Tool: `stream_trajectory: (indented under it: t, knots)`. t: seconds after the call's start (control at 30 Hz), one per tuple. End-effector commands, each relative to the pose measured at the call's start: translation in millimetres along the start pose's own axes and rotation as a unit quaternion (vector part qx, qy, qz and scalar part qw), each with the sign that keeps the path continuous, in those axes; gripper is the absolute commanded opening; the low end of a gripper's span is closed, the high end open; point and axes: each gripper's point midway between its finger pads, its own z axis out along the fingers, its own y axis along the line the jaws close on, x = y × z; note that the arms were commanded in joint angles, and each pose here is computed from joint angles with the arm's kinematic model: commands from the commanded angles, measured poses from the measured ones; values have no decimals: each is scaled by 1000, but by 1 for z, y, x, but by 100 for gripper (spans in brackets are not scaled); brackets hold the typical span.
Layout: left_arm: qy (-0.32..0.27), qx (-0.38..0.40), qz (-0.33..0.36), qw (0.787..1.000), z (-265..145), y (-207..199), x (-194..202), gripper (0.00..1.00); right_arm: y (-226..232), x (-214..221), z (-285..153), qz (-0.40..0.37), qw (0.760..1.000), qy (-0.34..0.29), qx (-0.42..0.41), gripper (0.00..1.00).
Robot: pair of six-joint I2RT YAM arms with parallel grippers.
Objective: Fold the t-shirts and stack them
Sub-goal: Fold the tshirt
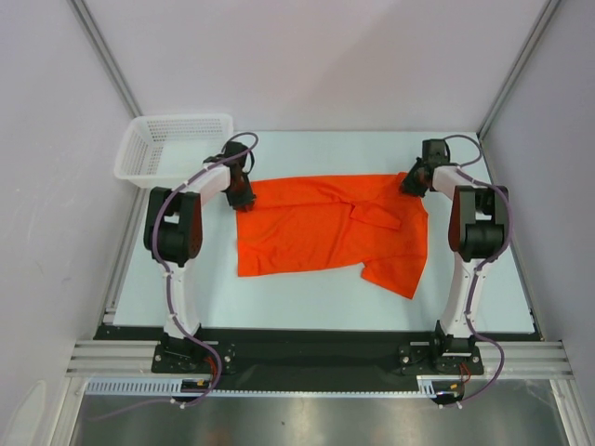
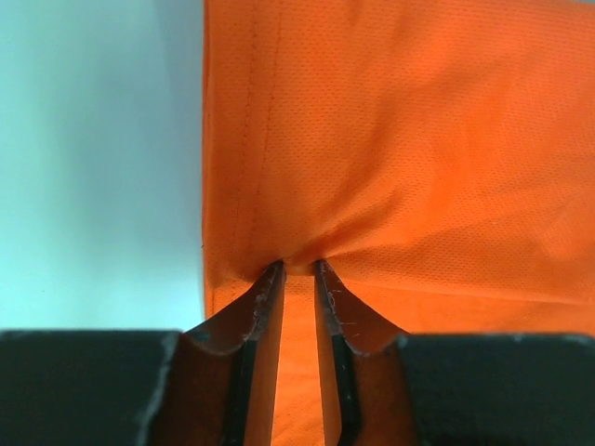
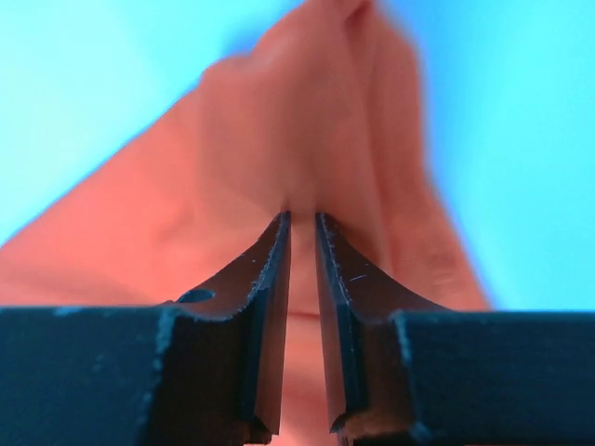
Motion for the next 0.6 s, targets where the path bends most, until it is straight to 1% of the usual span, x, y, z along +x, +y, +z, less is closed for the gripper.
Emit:
stream_trajectory:
  t: [0.0, 0.1, 0.13, 0.2, 0.23, 0.27, 0.3, 0.33, 0.37, 0.4, 0.43, 0.47, 0.5, 0.53, 0.57]
  knots:
    - [33, -54, -12, 998, 10, 28, 15, 26, -29, -29, 10, -27, 998, -25, 43, 23]
    - [32, -58, -4, 998, 6, 32, 16, 27, -30, -38, 16, -56, 997, -20, 48, 23]
    - [31, -57, -2, 998, 7, 32, 16, 27, -31, -36, 15, -66, 996, -9, 53, 24]
    - [32, -53, 7, 998, 4, 32, 17, 27, -20, -39, 12, -79, 996, -10, 48, 25]
    - [27, -51, 9, 998, 3, 32, 16, 32, -15, -36, 9, -86, 995, -8, 44, 25]
    - [19, -46, 12, 999, -4, 31, 14, 34, -8, -32, 6, -95, 995, -5, 41, 26]
    - [11, -44, 17, 999, -9, 30, 11, 37, 1, -38, -7, -95, 995, -14, 35, 27]
    - [4, -39, 20, 999, -14, 28, 9, 44, 4, -37, -16, -94, 995, -9, 37, 27]
    - [-12, -32, 22, 999, -28, 25, 2, 47, 2, -40, -25, -90, 994, -16, 54, 27]
    - [-20, -27, 26, 999, -35, 22, 0, 50, 1, -45, -36, -88, 994, -22, 65, 31]
    - [-27, -23, 29, 999, -43, 19, -1, 55, 2, -46, -58, -86, 993, -17, 75, 32]
    - [-39, -15, 35, 999, -57, 15, -2, 56, -1, -48, -71, -85, 992, -18, 88, 35]
    - [-45, -9, 39, 998, -65, 11, -3, 60, -4, -46, -82, -86, 992, -11, 96, 42]
    - [-49, -3, 41, 998, -73, 9, -2, 61, 0, -30, -94, -98, 990, 10, 102, 45]
    - [-46, -1, 44, 998, -76, 10, 4, 62, -2, -26, -114, -101, 990, 10, 103, 47]
